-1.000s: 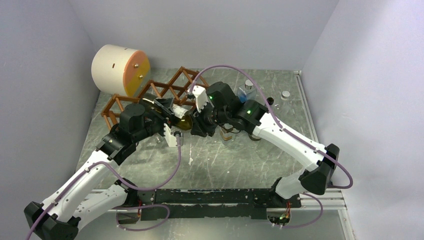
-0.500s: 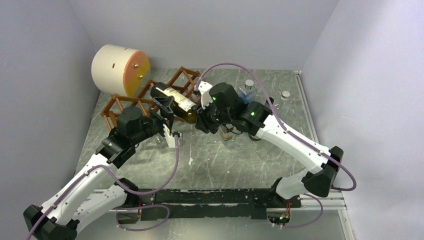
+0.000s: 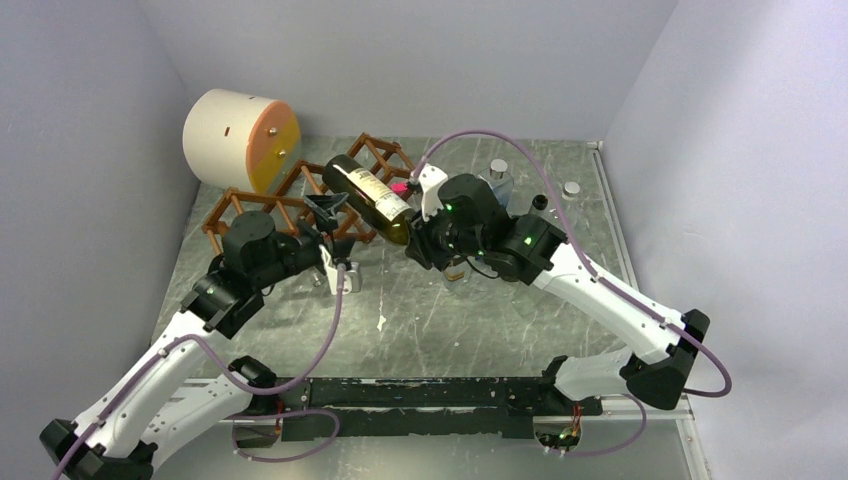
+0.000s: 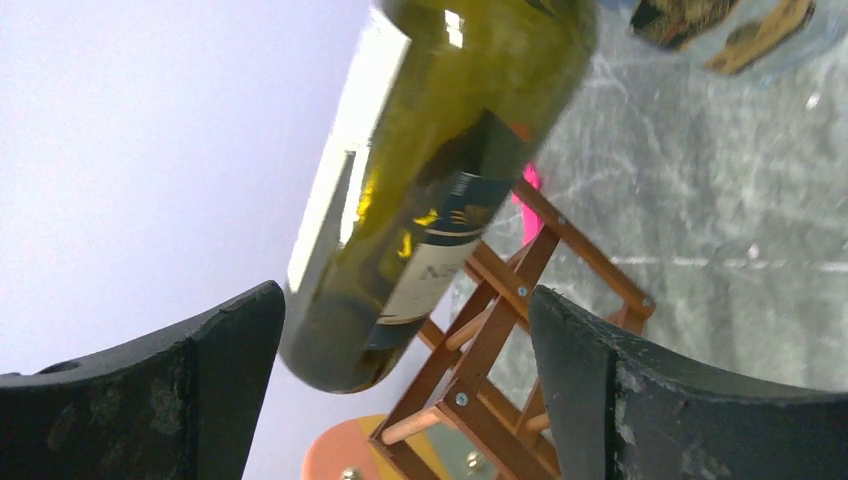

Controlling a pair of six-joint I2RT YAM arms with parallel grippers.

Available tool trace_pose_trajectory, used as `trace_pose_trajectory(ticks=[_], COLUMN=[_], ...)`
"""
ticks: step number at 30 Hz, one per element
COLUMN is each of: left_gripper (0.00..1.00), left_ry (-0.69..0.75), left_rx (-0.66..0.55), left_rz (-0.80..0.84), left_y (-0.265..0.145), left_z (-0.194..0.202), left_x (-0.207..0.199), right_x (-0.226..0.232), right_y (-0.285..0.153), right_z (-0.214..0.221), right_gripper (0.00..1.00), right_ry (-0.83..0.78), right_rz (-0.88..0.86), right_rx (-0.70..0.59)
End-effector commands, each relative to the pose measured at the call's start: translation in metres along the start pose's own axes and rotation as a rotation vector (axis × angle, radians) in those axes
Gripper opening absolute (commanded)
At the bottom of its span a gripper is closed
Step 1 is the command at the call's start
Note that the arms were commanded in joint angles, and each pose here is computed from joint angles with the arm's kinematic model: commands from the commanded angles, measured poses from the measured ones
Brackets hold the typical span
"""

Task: Put the wine bottle on the wine rack

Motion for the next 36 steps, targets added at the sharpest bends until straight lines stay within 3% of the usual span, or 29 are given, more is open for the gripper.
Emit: trace_pose_trajectory(ticks=[1, 8, 11, 13, 19, 28, 36], left_gripper=[0.95, 0.95, 0.95, 0.95, 0.95, 0.95, 0.95], left_ry=[-0.176, -0.752, -1.170, -1.330, -1.408, -1.438, -1.446], left_rx=[-0.170, -0.223, -0.117, 0.016, 0.165, 0.200, 0.254], left_rz=[-0.146, -0.542, -0.729, -0.803, -0.695, -0.572, -0.567], left_y=[-0.018, -0.034, -0.036, -0.036, -0.022, -0.005, -0.005], left_z=[-0.037, -0.029, -0.003, 0.014, 0.018, 0.015, 0.019], left_x=[0.030, 0.058, 0.058, 0.052, 0.046, 0.034, 0.031], right_x=[0.011, 0.007, 0.006, 0.004, -0.002, -0.013, -0.016], right_y=[-0.017, -0.005, 0.007, 0.015, 0.037, 0.055, 0.057], right_z=[-0.024, 0.007, 0.027, 0.036, 0.055, 0.065, 0.070], right_gripper=[0.00, 0.00, 0.00, 0.00, 0.00, 0.00, 0.00], right_ry=[-0.007, 0.000, -0.047, -0.055, -0.052, -0.007, 0.040], right_rz=[-0.074, -0.089, -0.120, -0.125, -0.074, 0.058, 0.116], right_rx=[-0.153, -0.081, -0.047, -0.055, 0.000, 0.075, 0.091])
Point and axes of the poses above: each gripper's point midway between its finger pads, its own y axis out along the fingers, its own x axis along the line the jaws close on, z = x × y, the point moved 4 cm from there along -y, back along the fingers, and after that the axes turned 5 degrees about y, right-handed, at the moved point
